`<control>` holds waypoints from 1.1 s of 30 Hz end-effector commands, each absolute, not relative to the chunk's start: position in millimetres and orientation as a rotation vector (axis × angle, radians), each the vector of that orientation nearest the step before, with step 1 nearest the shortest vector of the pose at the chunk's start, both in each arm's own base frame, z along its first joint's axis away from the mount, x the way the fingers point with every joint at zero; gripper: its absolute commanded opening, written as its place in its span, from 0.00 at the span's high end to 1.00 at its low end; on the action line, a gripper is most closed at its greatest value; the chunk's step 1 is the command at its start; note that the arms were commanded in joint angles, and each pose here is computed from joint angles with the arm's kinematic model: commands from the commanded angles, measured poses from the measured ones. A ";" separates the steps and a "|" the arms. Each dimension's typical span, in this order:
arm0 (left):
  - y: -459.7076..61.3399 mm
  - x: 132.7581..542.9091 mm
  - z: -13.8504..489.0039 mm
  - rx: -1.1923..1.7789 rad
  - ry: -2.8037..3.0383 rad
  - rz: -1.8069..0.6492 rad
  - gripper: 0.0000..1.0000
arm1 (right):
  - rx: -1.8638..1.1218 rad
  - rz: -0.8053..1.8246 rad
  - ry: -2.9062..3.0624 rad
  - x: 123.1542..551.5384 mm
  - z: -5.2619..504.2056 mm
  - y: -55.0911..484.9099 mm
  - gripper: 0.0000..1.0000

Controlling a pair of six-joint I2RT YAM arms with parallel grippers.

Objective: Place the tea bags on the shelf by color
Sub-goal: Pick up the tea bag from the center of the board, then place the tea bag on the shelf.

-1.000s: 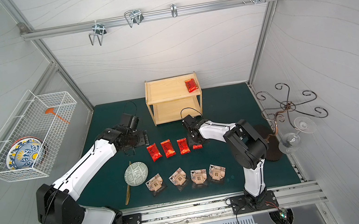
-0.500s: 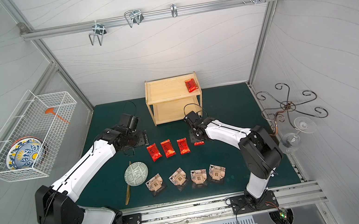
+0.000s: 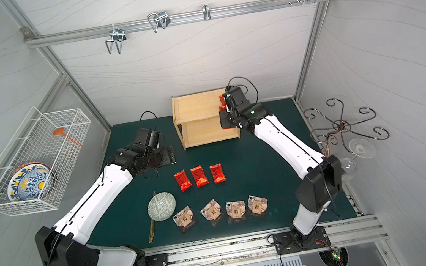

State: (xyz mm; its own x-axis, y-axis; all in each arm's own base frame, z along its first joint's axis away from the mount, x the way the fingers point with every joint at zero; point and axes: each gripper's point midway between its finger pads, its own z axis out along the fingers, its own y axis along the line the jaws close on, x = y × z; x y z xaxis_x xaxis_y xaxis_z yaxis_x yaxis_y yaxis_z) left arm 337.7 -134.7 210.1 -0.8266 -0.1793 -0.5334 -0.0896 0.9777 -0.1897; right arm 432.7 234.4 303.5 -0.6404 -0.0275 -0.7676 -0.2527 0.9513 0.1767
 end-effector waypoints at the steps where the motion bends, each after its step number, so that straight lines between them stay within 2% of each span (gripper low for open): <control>1: -143.0 351.0 218.1 -0.185 2.517 -0.231 0.18 | -0.307 0.333 2.273 455.9 294.6 251.9 0.47; 6: -140.2 356.8 216.1 -0.175 2.523 -0.180 0.17 | -0.351 0.323 2.216 489.9 308.7 271.3 0.47; 11: -141.0 357.7 214.7 -0.170 2.529 -0.177 0.17 | -0.353 0.227 2.230 512.7 292.6 271.5 0.47; 33: -136.9 353.5 212.6 -0.156 2.532 -0.155 0.17 | -0.287 0.165 2.207 542.6 272.0 270.6 0.43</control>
State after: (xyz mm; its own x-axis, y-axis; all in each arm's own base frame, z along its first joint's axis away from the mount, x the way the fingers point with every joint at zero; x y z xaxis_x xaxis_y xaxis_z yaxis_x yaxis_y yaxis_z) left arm 349.2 -136.0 198.6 -0.8399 -0.1523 -0.5210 -0.0896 0.9856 -0.1437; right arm 533.7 273.3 269.3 -0.6035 -0.1659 -0.7799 -0.2863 0.9580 0.0178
